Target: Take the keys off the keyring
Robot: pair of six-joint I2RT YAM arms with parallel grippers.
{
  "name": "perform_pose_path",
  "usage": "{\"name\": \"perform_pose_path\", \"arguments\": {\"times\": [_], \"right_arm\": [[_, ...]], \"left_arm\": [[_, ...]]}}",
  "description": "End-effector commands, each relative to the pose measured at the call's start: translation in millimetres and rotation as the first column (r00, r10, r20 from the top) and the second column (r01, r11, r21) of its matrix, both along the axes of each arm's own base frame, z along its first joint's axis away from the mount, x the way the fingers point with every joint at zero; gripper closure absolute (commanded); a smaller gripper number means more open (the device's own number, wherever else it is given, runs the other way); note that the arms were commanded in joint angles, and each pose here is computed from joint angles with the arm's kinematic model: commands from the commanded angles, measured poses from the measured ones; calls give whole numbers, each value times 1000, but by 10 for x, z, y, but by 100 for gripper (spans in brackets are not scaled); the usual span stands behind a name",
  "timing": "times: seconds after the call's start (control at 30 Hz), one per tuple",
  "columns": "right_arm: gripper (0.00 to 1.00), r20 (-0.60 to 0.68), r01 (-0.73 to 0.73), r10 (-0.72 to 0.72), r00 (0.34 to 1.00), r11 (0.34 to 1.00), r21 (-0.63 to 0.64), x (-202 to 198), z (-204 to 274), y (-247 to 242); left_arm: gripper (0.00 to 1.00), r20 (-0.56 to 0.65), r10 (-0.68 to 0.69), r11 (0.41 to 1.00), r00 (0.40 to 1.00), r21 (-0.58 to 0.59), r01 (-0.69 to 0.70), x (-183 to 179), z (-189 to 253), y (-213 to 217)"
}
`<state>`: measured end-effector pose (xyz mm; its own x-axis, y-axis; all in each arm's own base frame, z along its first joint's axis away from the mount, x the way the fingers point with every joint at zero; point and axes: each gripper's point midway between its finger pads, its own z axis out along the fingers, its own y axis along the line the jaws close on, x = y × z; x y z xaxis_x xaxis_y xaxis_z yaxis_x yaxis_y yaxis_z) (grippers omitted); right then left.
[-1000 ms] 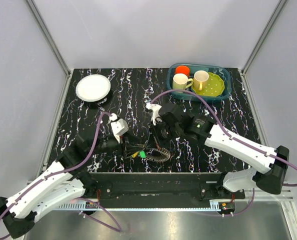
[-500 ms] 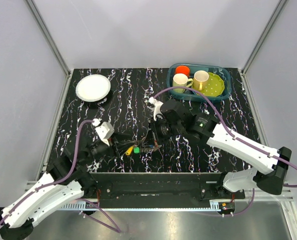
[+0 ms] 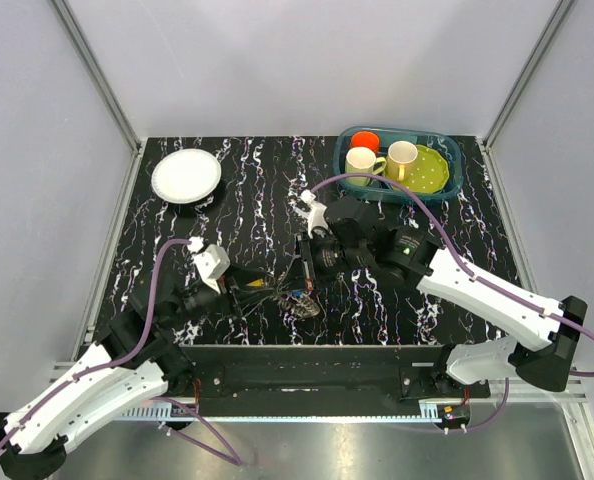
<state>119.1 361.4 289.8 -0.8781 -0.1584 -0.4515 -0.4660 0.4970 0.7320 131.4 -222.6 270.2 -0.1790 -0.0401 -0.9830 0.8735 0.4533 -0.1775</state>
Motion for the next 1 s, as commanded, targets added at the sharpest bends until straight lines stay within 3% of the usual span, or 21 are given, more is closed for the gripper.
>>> {"name": "perform_pose_path", "arguments": {"times": [0.0, 0.4, 0.73, 0.97], "right_arm": [[100, 11, -5, 4, 1000, 988, 153, -51, 448, 44], [100, -50, -61, 74, 996, 975, 214, -180, 555, 124], [100, -52, -67, 80, 995, 971, 228, -197, 566, 118], [100, -43, -79, 92, 995, 968, 237, -199, 578, 121]], "left_arm": [[53, 77, -66, 995, 995, -72, 71, -112, 277, -48], [50, 111, -86, 992, 990, -80, 96, -129, 313, -77], [49, 161, 29, 994, 987, -110, -12, 15, 364, 54], [49, 218, -23, 992, 976, -119, 50, -92, 427, 41]]}}
